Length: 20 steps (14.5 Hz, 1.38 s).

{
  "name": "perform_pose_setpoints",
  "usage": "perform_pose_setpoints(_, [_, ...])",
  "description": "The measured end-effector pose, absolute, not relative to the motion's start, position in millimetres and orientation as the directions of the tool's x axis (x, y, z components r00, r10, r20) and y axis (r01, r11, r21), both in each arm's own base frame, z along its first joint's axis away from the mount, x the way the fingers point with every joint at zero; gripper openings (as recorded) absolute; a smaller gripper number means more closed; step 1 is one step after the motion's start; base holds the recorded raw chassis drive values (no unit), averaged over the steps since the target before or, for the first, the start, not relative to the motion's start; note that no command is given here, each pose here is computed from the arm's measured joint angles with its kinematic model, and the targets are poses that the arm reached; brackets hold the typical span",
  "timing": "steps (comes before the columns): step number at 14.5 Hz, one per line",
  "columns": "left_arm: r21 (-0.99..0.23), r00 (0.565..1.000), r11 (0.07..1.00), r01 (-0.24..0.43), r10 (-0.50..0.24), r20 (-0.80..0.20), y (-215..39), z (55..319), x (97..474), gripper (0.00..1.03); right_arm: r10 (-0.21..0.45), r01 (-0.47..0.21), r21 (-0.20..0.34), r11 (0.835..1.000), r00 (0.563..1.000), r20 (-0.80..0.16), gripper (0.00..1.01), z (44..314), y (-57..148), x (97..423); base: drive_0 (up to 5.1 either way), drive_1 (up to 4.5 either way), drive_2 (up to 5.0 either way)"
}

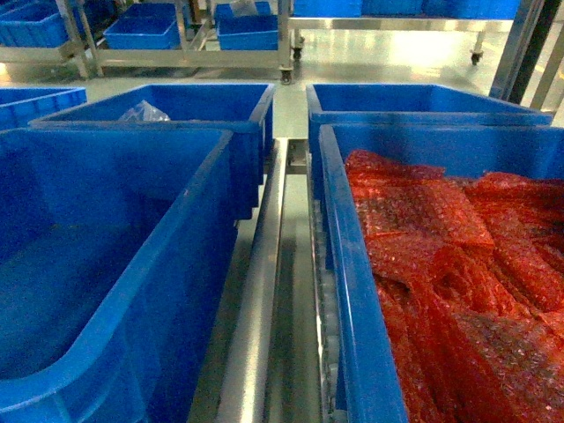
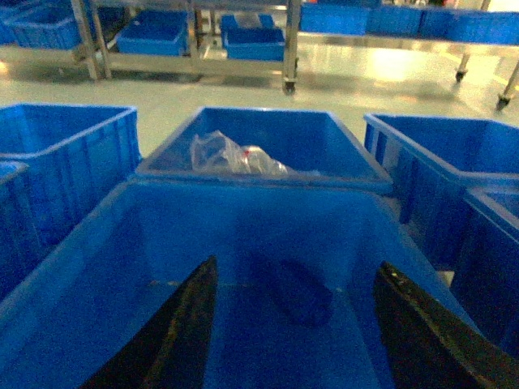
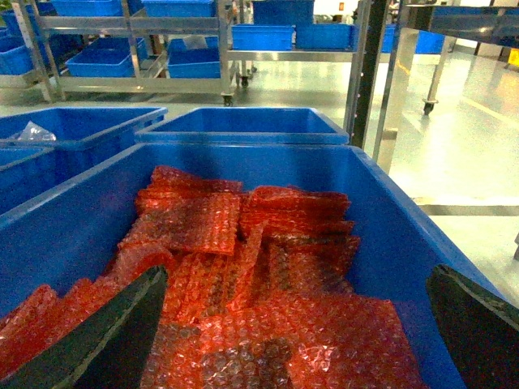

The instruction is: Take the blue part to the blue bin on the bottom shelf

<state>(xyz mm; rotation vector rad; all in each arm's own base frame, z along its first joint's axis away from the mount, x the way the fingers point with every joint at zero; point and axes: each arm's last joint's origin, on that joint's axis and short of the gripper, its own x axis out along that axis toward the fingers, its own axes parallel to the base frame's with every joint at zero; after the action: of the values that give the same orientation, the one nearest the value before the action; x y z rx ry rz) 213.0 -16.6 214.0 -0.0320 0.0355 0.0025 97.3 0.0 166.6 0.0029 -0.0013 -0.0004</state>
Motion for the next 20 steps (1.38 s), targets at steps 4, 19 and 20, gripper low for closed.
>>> perform_pose_setpoints(4, [-0.017,1.000,1.000,-0.017,0.017,-0.016,1,193,176,0.02,0.000,0.000,0.003,1.000,1.000,0.001,0.98,167,0,97,0.0,0.00,0.0])
perform_pose_setpoints(19, [-0.017,1.000,1.000,0.000,0.000,0.006,0,169,127,0.02,0.000,0.000,0.003,1.000,1.000,0.001,0.98,167,0,97,0.0,0.00,0.0])
perform_pose_setpoints(20, [-0.017,1.000,1.000,0.000,0.000,0.007,0,170,120,0.02,0.000,0.000,0.003,1.000,1.000,0.001,0.98,167,0,97,0.0,0.00,0.0])
